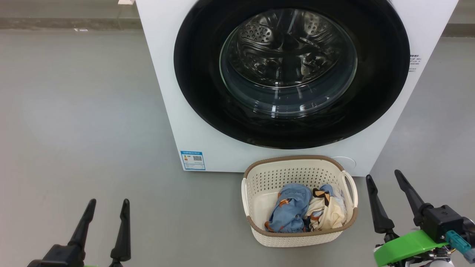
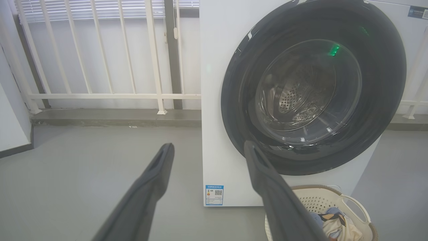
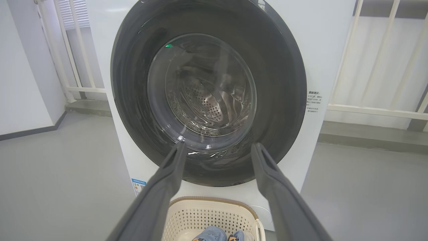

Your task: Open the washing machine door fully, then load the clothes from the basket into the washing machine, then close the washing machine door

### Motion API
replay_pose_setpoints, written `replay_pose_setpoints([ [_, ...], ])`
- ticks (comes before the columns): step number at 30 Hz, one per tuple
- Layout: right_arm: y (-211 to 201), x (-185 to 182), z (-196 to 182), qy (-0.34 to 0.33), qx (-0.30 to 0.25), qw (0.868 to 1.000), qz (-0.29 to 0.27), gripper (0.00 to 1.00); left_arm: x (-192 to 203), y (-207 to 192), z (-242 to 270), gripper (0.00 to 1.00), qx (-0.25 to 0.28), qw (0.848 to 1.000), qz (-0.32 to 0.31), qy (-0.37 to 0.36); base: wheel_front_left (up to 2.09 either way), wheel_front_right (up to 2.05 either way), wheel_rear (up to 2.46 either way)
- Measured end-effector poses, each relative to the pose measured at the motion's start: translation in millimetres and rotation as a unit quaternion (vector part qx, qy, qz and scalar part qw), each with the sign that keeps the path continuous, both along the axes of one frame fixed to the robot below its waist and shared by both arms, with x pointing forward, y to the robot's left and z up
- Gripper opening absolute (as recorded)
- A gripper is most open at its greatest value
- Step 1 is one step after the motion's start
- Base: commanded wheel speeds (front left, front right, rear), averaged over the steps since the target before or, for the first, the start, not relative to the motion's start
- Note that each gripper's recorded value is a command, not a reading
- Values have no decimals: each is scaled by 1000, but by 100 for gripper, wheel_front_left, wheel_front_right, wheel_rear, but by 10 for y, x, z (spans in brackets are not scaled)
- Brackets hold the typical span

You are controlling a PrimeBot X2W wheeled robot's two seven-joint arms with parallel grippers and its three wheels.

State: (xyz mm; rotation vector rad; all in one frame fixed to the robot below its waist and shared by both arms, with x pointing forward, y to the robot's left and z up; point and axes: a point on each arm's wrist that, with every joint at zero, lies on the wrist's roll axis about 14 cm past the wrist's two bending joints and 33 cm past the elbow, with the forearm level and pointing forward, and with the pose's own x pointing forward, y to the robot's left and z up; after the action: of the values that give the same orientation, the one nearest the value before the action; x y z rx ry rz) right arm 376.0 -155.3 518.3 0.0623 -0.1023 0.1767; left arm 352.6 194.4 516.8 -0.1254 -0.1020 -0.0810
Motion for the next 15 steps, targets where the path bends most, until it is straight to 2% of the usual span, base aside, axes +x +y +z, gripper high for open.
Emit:
replay_pose_setpoints([
  [15, -62, 7, -18, 3, 5, 1000, -13, 100, 2, 43, -105, 100, -3, 1000, 6, 17, 0, 0, 0],
])
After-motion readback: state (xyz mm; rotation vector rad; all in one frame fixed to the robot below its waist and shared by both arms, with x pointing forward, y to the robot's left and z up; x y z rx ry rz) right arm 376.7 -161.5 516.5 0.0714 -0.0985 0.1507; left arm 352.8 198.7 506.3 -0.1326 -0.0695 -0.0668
